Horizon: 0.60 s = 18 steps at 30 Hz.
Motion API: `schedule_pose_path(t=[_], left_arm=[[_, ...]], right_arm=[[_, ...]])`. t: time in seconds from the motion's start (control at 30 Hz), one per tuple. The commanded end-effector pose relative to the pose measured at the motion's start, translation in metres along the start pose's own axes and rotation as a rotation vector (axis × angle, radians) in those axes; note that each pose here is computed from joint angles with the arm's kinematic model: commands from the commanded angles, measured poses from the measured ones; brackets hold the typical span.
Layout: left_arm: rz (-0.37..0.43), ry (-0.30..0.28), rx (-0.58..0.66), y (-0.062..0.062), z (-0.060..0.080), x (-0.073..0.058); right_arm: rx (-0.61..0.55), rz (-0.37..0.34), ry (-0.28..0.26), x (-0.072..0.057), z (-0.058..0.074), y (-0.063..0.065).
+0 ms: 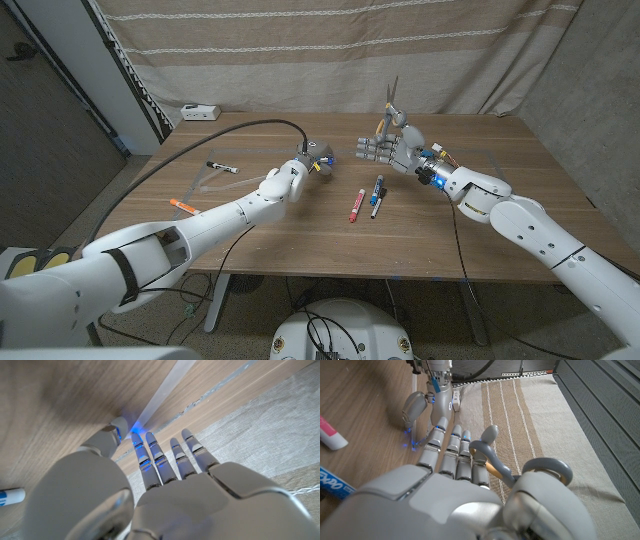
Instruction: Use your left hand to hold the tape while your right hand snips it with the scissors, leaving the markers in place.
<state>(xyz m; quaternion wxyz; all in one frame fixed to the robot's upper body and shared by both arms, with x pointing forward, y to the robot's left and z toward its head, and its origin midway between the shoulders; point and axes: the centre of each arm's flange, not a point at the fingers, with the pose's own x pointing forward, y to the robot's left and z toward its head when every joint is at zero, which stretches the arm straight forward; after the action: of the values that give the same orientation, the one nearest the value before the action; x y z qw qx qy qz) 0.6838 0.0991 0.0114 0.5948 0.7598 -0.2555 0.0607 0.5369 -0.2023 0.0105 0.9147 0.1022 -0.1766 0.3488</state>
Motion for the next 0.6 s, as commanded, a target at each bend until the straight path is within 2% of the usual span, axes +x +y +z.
schedule_pose_path(t=[0.03, 0.6], left_arm=[[-0.038, -0.014, 0.008, -0.0063, -0.0011, 0.0007], [-0.072, -0.031, 0.003, -0.0117, 0.0029, -0.0003]], right_arm=[[0.005, -0.004, -0.001, 0.0001, -0.0015, 0.0023], [0.007, -0.01, 0.005, 0.0004, -0.002, 0.0027]])
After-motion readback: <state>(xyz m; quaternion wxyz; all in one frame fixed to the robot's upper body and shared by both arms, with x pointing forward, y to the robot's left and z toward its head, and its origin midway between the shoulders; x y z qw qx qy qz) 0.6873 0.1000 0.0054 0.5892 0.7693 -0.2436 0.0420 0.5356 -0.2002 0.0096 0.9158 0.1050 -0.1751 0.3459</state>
